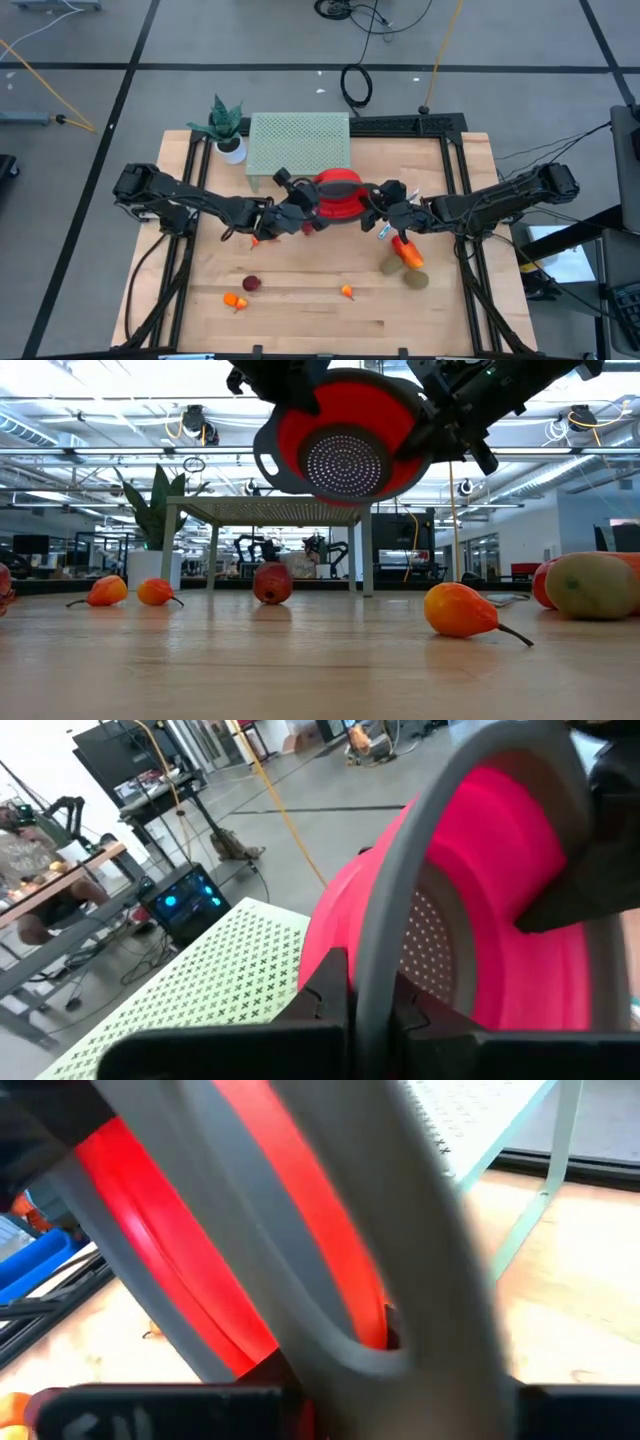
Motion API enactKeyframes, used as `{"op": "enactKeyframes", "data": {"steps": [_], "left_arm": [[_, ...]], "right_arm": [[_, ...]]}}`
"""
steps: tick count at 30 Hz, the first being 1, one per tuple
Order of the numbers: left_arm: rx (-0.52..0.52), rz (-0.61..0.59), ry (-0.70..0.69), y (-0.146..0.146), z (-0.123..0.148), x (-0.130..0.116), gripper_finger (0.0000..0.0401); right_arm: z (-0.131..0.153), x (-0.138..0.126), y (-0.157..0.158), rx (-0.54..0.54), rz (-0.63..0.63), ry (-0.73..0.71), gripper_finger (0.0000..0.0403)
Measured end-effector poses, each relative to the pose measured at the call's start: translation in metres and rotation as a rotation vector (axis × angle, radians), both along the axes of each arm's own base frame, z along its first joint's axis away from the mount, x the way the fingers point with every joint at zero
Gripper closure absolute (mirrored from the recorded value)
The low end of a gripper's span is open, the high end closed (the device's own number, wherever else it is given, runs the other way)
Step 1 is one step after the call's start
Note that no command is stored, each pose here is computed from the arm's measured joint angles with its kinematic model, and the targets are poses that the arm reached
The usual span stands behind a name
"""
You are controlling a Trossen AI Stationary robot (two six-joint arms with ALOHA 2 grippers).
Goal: Pick & Place Fruit
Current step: Put the red strainer bowl on the shelf
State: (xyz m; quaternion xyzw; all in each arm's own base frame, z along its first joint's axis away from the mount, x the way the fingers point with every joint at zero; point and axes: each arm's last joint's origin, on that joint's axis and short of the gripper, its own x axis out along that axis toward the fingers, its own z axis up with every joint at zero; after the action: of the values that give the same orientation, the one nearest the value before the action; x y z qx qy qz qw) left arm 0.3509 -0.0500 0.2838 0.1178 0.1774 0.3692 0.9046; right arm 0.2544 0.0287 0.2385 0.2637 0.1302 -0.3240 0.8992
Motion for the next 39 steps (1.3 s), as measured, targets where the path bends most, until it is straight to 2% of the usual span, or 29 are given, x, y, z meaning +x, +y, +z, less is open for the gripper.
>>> {"op": "enactKeyframes", "data": {"steps": [8, 12, 21, 25, 29, 34, 39], "left_arm": [[0.028, 0.021, 0.038, 0.0, -0.002, -0.002, 0.0401], [0.047, 0.021, 0.052, 0.001, 0.0, -0.003, 0.0401], [0.098, 0.056, 0.106, 0.003, 0.006, -0.012, 0.0401], [0.116, 0.083, 0.121, 0.005, 0.011, -0.018, 0.0401], [0.108, 0.087, 0.091, 0.007, 0.021, -0.024, 0.0401], [0.056, 0.104, -0.02, 0.011, 0.042, -0.038, 0.0401], [-0.019, 0.118, -0.127, 0.018, 0.061, -0.056, 0.0401]], "right_arm": [[-0.002, 0.0, 0.001, 0.06, 0.092, 0.029, 0.0282], [-0.005, -0.002, 0.001, 0.068, 0.097, 0.066, 0.0266], [-0.008, -0.003, 0.005, 0.141, 0.198, 0.107, 0.0266], [-0.012, -0.006, 0.005, 0.141, 0.199, 0.155, 0.0268], [-0.014, -0.009, 0.005, 0.148, 0.212, 0.197, 0.0268], [-0.017, -0.014, 0.005, 0.146, 0.243, 0.268, 0.0276], [-0.019, -0.018, 0.007, 0.087, 0.293, 0.338, 0.0297]]}}
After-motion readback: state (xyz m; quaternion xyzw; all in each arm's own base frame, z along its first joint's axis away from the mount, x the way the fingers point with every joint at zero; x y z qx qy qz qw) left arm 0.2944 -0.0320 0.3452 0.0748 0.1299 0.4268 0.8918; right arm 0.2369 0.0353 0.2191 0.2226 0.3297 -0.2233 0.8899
